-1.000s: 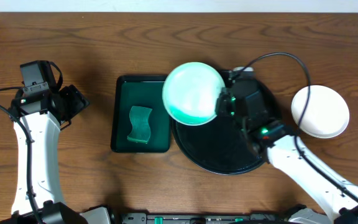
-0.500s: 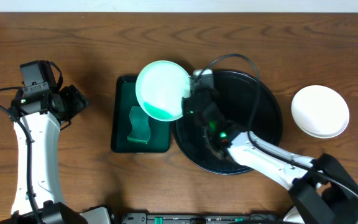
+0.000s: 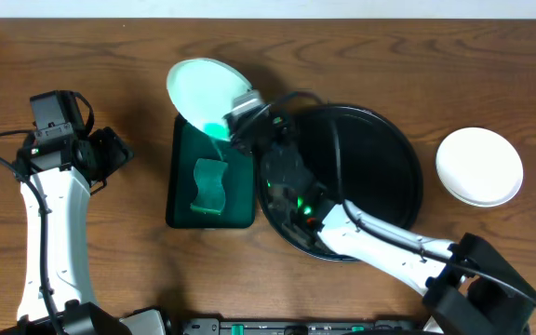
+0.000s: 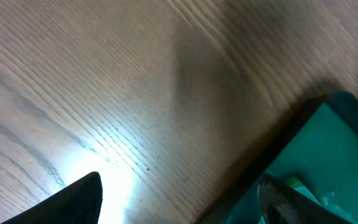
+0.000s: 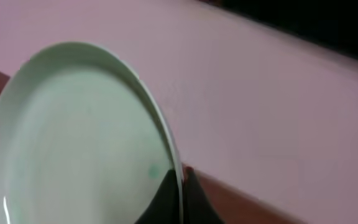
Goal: Clean dirty plates on tray and stack at the side
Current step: 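Lift the plate and swing it left over the green tray, then hold the plate tilted over the green tray to drain water, then carry the plate right and lower it onto the plate stack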
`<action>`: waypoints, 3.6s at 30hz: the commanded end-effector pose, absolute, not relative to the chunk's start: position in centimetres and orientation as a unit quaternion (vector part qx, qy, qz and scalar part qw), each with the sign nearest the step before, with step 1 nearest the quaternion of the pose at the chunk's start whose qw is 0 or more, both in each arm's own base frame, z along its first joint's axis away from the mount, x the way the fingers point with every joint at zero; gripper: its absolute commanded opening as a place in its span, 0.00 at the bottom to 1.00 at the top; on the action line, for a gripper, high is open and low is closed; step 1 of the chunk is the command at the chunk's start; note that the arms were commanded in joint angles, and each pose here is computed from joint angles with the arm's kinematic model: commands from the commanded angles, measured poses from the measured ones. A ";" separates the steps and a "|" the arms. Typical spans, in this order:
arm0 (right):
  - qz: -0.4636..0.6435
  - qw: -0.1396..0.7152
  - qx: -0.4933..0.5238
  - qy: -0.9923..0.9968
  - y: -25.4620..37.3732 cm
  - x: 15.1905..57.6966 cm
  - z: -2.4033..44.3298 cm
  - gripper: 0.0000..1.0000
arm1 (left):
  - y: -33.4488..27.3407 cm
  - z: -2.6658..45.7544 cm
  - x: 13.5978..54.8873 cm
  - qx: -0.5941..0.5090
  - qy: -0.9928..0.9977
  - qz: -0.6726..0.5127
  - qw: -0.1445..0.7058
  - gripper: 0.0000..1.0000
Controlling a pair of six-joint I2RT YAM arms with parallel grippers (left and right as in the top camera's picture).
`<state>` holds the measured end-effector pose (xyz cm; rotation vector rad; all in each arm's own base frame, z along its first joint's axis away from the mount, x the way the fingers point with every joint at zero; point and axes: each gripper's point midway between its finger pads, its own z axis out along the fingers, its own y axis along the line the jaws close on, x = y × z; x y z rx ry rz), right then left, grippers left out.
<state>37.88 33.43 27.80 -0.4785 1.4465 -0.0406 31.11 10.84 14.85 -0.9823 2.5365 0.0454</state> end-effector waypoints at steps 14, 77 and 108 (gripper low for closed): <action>-0.226 0.753 -0.415 0.459 38.5 31.7 33.2 0.01 | 11.1 15.5 31.3 -0.356 0.909 0.019 0.217 0.80; -0.216 0.759 -0.341 0.511 36.7 31.8 33.8 0.01 | 11.1 15.5 31.3 -0.356 0.909 0.019 0.217 0.80; 0.083 0.586 -0.081 0.802 30.8 38.7 19.3 0.01 | 11.1 15.5 31.3 -0.356 0.909 0.019 0.217 0.80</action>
